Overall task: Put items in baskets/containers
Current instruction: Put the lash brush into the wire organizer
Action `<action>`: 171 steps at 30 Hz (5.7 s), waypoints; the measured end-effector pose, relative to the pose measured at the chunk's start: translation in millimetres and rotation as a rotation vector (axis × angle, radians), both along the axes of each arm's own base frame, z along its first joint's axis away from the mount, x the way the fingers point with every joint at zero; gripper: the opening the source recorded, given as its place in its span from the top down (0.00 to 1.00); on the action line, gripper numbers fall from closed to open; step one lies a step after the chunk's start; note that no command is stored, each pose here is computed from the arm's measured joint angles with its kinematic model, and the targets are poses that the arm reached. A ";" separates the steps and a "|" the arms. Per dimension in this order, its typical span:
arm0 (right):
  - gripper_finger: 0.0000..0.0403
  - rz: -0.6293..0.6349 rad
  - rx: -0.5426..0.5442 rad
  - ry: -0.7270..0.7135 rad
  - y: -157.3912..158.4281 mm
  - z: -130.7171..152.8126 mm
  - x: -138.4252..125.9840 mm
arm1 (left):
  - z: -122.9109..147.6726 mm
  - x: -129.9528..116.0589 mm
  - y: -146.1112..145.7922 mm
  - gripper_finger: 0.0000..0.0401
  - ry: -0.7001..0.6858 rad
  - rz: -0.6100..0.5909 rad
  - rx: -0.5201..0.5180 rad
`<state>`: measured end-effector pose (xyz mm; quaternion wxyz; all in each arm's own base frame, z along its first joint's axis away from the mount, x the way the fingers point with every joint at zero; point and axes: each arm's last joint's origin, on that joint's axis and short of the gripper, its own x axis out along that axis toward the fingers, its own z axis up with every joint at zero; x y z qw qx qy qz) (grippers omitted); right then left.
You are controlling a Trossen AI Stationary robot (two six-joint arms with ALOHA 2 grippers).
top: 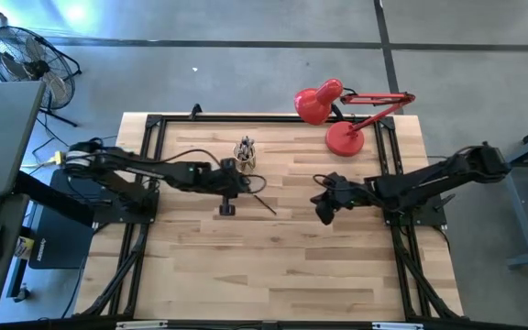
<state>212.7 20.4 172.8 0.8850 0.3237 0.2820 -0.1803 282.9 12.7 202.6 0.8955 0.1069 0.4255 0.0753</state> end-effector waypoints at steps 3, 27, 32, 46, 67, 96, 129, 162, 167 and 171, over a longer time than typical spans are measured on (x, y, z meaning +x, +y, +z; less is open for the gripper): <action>1.00 0.007 0.004 0.015 -0.4 -7.1 -4.7 | -5.3 16.9 1.8 0.93 0.044 -0.038 0.071; 1.00 0.118 -0.089 0.043 0.3 -9.4 -5.5 | -42.6 61.8 30.2 0.58 0.445 -0.107 0.137; 1.00 0.106 -0.100 0.043 -0.2 -9.2 -5.4 | -43.1 60.7 38.3 0.58 0.438 -0.120 0.078; 1.00 0.085 -0.102 0.040 -0.7 -9.0 -5.3 | -57.8 70.6 40.2 0.58 0.427 -0.122 0.123; 1.00 0.061 -0.094 0.031 -1.5 -8.5 -4.8 | -15.3 93.2 21.8 0.58 0.341 0.224 -0.107; 1.00 0.100 -0.052 0.023 0.3 -8.1 -4.2 | -47.1 115.6 43.8 0.58 0.203 0.957 -0.639; 1.00 0.073 -0.027 -0.009 0.4 -6.0 -2.5 | -38.2 133.9 33.6 1.00 0.144 0.423 -0.598; 1.00 -0.014 -0.090 -0.057 0.9 1.4 26.5 | -24.3 28.8 -13.3 1.00 0.048 0.406 -0.518; 1.00 0.090 -0.132 0.044 7.4 4.0 65.4 | -30.4 26.0 -19.1 1.00 0.074 0.368 -0.545; 1.00 0.114 -0.148 0.233 6.2 2.3 90.7 | -29.5 26.6 -27.5 1.00 0.075 0.333 -0.552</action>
